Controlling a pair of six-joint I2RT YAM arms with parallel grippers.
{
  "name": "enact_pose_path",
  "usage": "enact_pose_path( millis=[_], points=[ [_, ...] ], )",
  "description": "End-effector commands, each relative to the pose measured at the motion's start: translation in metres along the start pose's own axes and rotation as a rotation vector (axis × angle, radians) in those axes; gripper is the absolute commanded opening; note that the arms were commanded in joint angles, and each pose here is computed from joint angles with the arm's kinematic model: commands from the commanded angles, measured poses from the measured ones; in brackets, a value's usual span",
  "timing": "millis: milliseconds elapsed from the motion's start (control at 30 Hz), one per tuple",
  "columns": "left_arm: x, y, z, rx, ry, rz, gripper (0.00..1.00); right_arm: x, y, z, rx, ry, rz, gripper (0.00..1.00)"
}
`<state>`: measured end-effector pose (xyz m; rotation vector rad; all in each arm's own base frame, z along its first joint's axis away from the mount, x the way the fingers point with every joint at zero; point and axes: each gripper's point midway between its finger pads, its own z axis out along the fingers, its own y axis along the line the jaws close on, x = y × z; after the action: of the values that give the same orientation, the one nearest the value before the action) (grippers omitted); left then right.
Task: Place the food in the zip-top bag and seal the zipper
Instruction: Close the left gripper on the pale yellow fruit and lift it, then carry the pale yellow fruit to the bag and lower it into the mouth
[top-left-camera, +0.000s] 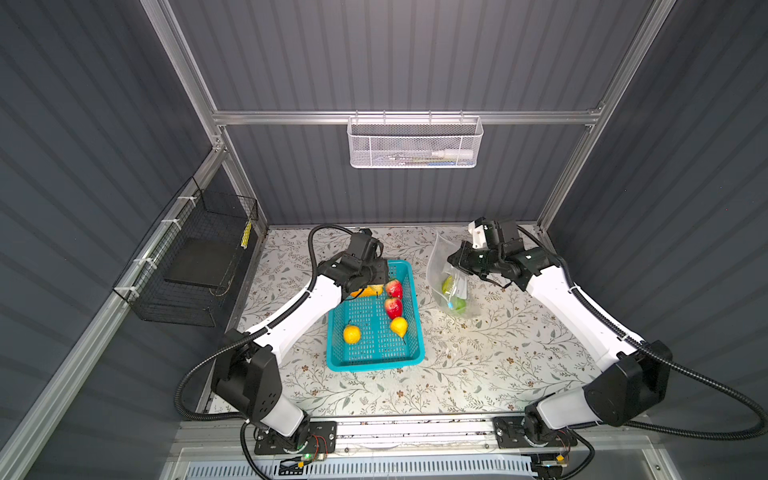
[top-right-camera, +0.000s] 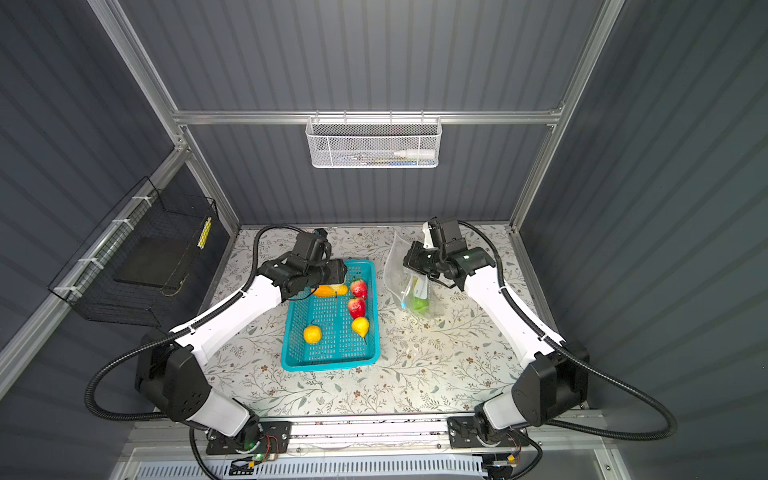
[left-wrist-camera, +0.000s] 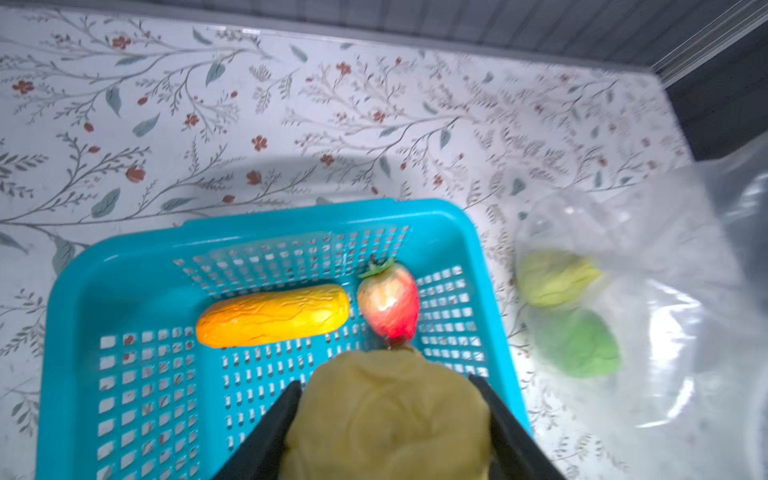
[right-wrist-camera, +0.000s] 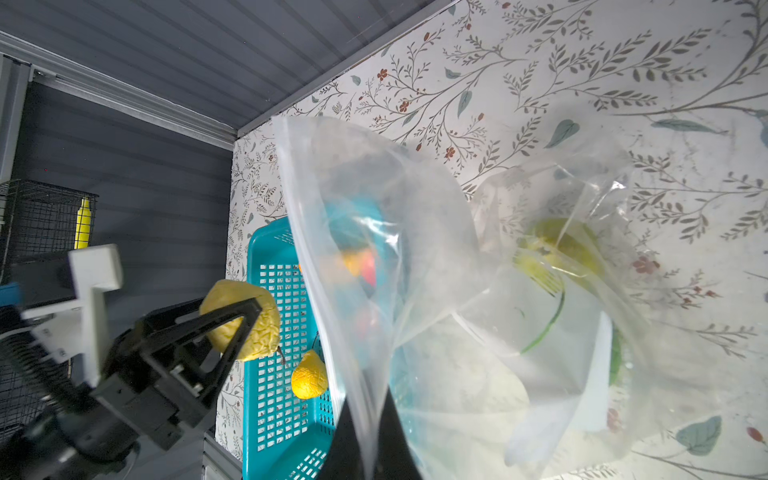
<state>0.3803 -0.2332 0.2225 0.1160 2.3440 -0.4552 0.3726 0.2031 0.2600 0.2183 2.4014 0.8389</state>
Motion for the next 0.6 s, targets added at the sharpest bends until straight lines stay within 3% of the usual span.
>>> enact_pose_path(
  millis=[0, 300, 567],
  points=[
    [-0.035, -0.034, -0.026, 0.162, -0.104, -0.07, 0.57, 0.002, -0.005, -0.003, 0.013, -0.002, -0.002, 0.0],
    [-0.078, -0.105, -0.062, 0.579, -0.259, -0.214, 0.56, 0.002, -0.002, 0.0, -0.002, 0.0, 0.015, 0.0],
    [-0.069, -0.166, -0.072, 0.762, -0.291, -0.149, 0.55, 0.002, 0.0, 0.001, -0.017, 0.003, 0.031, 0.0]
  ],
)
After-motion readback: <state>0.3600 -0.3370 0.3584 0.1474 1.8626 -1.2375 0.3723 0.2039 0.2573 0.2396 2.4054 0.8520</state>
